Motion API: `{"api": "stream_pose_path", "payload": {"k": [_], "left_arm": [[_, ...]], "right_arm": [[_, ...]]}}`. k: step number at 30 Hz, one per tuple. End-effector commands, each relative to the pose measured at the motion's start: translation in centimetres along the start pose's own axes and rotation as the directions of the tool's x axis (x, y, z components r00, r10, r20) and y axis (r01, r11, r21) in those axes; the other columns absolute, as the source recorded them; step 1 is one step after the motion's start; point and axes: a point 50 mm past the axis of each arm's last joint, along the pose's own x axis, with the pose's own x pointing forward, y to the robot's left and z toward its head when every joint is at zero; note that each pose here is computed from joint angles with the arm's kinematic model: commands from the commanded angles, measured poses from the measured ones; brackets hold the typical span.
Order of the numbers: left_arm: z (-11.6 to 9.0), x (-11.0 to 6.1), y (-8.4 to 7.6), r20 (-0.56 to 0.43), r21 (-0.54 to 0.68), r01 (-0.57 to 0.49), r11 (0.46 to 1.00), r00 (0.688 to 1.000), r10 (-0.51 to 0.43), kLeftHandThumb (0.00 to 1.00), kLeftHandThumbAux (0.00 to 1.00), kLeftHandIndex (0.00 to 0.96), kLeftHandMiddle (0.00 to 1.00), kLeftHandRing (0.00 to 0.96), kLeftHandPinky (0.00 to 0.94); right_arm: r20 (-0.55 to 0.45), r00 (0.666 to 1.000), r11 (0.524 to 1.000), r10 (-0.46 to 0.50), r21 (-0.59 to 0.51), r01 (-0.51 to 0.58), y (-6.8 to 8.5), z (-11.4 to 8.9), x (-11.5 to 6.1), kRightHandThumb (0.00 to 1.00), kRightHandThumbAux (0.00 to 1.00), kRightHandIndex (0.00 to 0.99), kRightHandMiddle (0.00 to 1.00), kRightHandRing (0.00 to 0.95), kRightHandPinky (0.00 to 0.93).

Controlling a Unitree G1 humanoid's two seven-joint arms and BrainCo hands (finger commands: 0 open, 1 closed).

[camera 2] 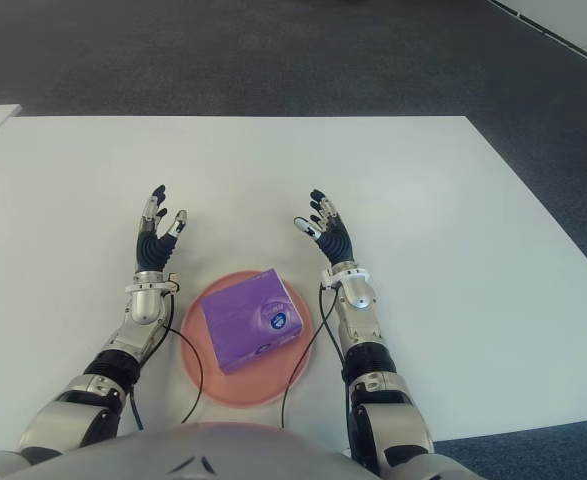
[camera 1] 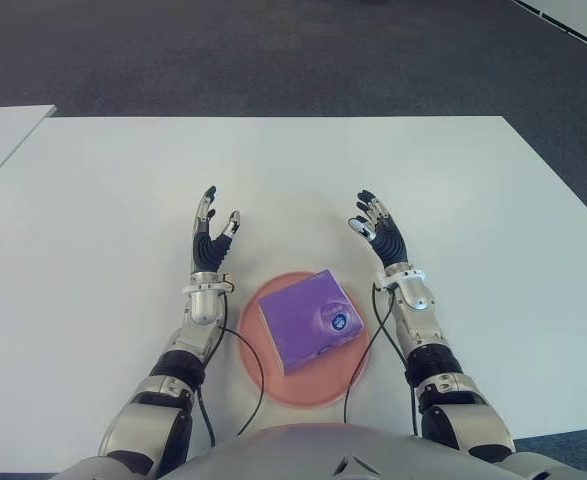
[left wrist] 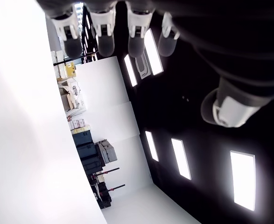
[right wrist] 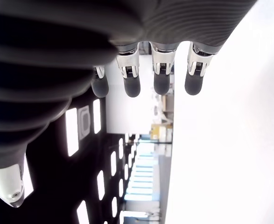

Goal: Put the tissue paper into the plate.

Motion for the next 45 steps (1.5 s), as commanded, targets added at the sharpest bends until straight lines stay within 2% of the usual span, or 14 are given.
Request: {"api": "stream_pose_path", "payload": {"k": [1, 13, 22, 29, 38, 45], "left_arm": [[-2.2, -2.5, 0.7, -0.114, 0.038, 0.019, 0.999, 0.993, -0.015, 0.000, 0.474, 0.000, 0.000, 0.000, 0.000], [-2.0, -2.5, 0.7, -0.113, 0.030, 0.016, 0.999, 0.994, -0.013, 0.000, 0.467, 0.000, 0.000, 0.000, 0.000], [-2.0, -2.4, 0.7, -0.121, 0.020, 0.019, 1.000, 0.992, -0.016, 0.000, 0.452, 0.000, 0.000, 0.000, 0.000], [-1.8, -2.5, 0.6, -0.126, 0.006, 0.032, 0.999, 0.991, -0.031, 0.000, 0.439, 0.000, 0.000, 0.000, 0.000], [-1.7, -2.5, 0.6, -0.127, -0.011, 0.048, 0.999, 0.991, -0.049, 0.000, 0.425, 0.000, 0.000, 0.000, 0.000], [-1.6, -2.5, 0.7, -0.114, -0.007, 0.060, 0.998, 0.992, -0.060, 0.000, 0.410, 0.000, 0.000, 0.000, 0.000]], "right_arm": [[-0.053, 0.999, 0.999, 0.014, -0.031, -0.016, 0.5, -1.5, -0.9, 0.000, 0.554, 0.000, 0.000, 0.000, 0.000], [-0.199, 0.980, 0.997, -0.006, -0.082, -0.011, 0.2, -3.8, -1.3, 0.000, 0.552, 0.000, 0.000, 0.000, 0.000], [-0.258, 0.966, 0.999, -0.015, -0.041, 0.005, 0.2, -5.0, -2.2, 0.000, 0.547, 0.000, 0.000, 0.000, 0.000], [-0.261, 0.965, 1.000, -0.027, 0.004, 0.029, 0.3, -5.5, -2.9, 0.000, 0.557, 0.000, 0.000, 0.000, 0.000], [-0.250, 0.967, 0.999, -0.041, 0.010, 0.045, 0.2, -5.6, -3.2, 0.000, 0.610, 0.000, 0.000, 0.000, 0.000], [-0.216, 0.973, 0.997, -0.074, 0.019, 0.080, 0.3, -5.6, -3.9, 0.000, 0.611, 0.000, 0.000, 0.000, 0.000]]}}
